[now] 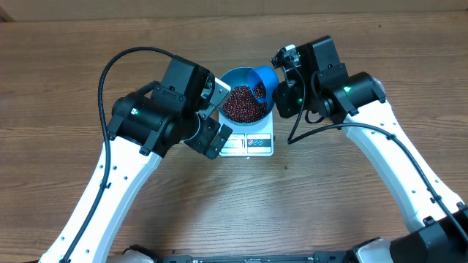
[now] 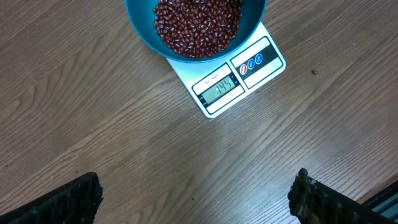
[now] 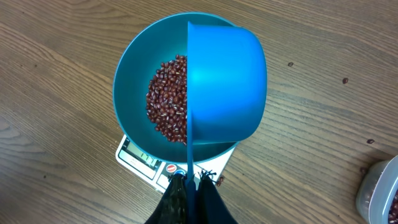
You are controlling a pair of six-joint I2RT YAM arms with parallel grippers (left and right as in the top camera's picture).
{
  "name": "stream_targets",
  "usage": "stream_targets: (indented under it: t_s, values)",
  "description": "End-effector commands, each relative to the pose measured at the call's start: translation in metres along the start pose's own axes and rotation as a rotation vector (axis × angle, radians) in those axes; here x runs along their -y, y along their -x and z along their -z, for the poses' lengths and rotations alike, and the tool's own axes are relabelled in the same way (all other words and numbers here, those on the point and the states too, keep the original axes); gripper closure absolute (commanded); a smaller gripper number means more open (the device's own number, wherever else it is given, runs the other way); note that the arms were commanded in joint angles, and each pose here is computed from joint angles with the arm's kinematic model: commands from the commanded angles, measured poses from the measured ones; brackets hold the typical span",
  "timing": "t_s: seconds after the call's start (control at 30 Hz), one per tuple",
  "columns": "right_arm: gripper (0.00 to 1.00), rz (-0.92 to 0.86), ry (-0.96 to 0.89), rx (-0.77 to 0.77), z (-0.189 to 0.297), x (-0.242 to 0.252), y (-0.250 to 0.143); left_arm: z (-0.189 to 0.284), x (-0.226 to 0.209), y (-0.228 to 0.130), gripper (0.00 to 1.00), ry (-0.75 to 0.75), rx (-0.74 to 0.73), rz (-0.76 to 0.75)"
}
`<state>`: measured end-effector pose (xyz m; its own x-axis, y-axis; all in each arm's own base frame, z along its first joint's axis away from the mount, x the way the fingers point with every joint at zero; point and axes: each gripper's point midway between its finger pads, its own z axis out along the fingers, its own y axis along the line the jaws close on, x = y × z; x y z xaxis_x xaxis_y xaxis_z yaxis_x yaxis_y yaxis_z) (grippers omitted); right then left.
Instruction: Scoop item into bowl and weigh 150g on scale
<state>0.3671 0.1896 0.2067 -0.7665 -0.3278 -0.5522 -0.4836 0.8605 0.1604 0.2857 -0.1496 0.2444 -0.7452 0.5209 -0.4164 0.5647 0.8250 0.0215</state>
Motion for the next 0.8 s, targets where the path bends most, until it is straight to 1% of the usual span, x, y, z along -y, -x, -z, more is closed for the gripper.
stream_targets:
  t_s: [0.0,0.07,0.1,0.17,0.23,0.3,0.33,0.77]
  values:
    - [0.96,0.009,0.0,0.058,0.015,-0.005,0.015,0.0,0.001,0.0,0.0,-0.009,0.002,-0.012]
    - [0.96,0.015,0.02,0.054,0.015,-0.008,0.014,0.0,0.001,0.0,0.0,-0.009,0.002,-0.012]
    - [0.96,0.08,0.088,0.045,0.016,-0.02,0.011,0.0,0.001,0.0,0.01,-0.009,0.002,-0.012]
    - [0.96,0.127,0.125,0.042,0.016,-0.026,0.009,0.0,0.001,0.0,0.01,-0.009,0.002,-0.012]
    - [0.96,0.114,0.084,0.046,0.016,-0.019,0.011,0.0,0.001,0.0,0.0,-0.009,0.002,-0.012]
    - [0.96,0.022,-0.005,0.057,0.015,-0.004,0.015,0.0,0.001,0.0,0.01,-0.009,0.002,-0.012]
    - [0.96,0.008,-0.016,0.058,0.015,-0.002,0.015,0.0,0.001,0.0,0.0,-0.009,0.002,-0.012]
    - [0.96,0.007,-0.015,0.053,0.015,-0.002,0.014,0.0,0.001,0.0,0.01,-0.009,0.002,-0.012]
